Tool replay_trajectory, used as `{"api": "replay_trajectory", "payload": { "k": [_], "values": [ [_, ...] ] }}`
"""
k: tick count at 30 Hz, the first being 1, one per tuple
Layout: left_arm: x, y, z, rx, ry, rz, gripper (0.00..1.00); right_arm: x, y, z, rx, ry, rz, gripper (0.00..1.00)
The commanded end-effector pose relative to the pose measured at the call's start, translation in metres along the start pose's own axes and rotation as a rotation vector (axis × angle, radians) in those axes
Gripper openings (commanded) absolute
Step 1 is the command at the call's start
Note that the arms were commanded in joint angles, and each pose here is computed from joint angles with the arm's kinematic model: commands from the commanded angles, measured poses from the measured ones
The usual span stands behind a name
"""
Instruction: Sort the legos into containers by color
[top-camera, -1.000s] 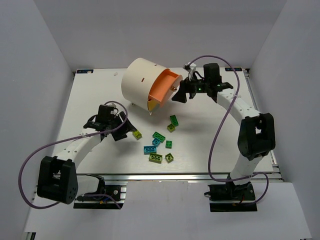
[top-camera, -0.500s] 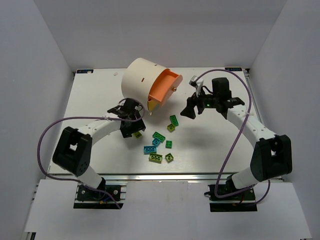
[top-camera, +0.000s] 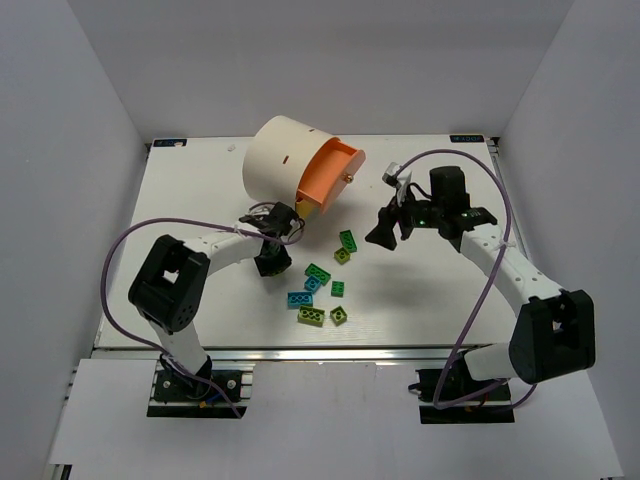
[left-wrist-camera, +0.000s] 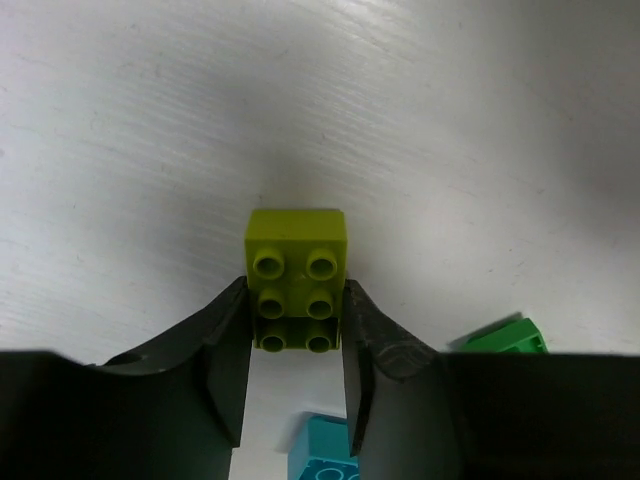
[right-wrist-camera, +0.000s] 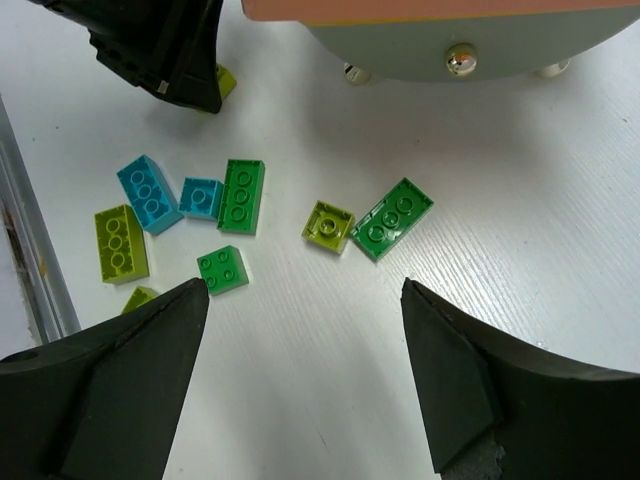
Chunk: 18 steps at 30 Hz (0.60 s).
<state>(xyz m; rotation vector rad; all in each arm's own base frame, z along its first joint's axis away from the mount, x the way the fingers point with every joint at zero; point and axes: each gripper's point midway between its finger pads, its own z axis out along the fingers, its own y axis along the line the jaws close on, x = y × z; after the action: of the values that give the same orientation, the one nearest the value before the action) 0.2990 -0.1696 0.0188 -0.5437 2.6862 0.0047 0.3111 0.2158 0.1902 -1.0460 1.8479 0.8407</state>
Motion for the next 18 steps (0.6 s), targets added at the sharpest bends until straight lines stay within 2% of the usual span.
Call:
{"api": "replay_trajectory", "payload": {
  "k": [1, 2, 4, 6, 8, 9, 12, 13, 15, 16, 18],
  "values": [
    [-0.009, 0.000, -0.010, -0.016, -0.049, -0.015, 0.25, -0.005, 0.009, -0.008, -0.016, -0.024, -0.067, 0.83],
    [-0.012, 0.000, -0.019, 0.004, -0.062, -0.022, 0.20, -0.003, 0.013, -0.009, -0.030, -0.021, -0.074, 0.82],
    [-0.014, -0.005, -0.034, 0.048, -0.079, -0.012, 0.16, 0.000, 0.019, -0.013, -0.051, -0.019, -0.136, 0.77],
    [-0.024, -0.017, -0.068, 0.184, -0.142, 0.015, 0.12, 0.013, 0.036, -0.018, -0.117, 0.008, -0.161, 0.72],
    [-0.018, -0.030, -0.094, 0.349, -0.160, 0.102, 0.12, 0.021, 0.051, -0.021, -0.194, 0.009, -0.252, 0.54],
    [-0.033, -0.046, -0.134, 0.508, -0.254, 0.099, 0.12, 0.036, 0.061, -0.025, -0.235, 0.044, -0.229, 0.38],
    [-0.050, -0.056, -0.193, 0.700, -0.379, 0.142, 0.08, 0.056, 0.081, -0.030, -0.322, 0.081, -0.257, 0.19],
    [-0.055, -0.058, -0.206, 0.721, -0.416, 0.182, 0.06, 0.061, 0.086, -0.030, -0.343, 0.090, -0.259, 0.17],
    [-0.074, -0.069, -0.236, 0.771, -0.479, 0.197, 0.05, 0.066, 0.094, -0.030, -0.372, 0.093, -0.289, 0.22],
    [-0.081, -0.073, -0.245, 0.783, -0.510, 0.226, 0.05, 0.071, 0.098, -0.028, -0.389, 0.097, -0.295, 0.32],
    [-0.099, -0.091, -0.274, 0.850, -0.576, 0.249, 0.05, 0.071, 0.102, -0.026, -0.401, 0.092, -0.332, 0.42]
  ]
}}
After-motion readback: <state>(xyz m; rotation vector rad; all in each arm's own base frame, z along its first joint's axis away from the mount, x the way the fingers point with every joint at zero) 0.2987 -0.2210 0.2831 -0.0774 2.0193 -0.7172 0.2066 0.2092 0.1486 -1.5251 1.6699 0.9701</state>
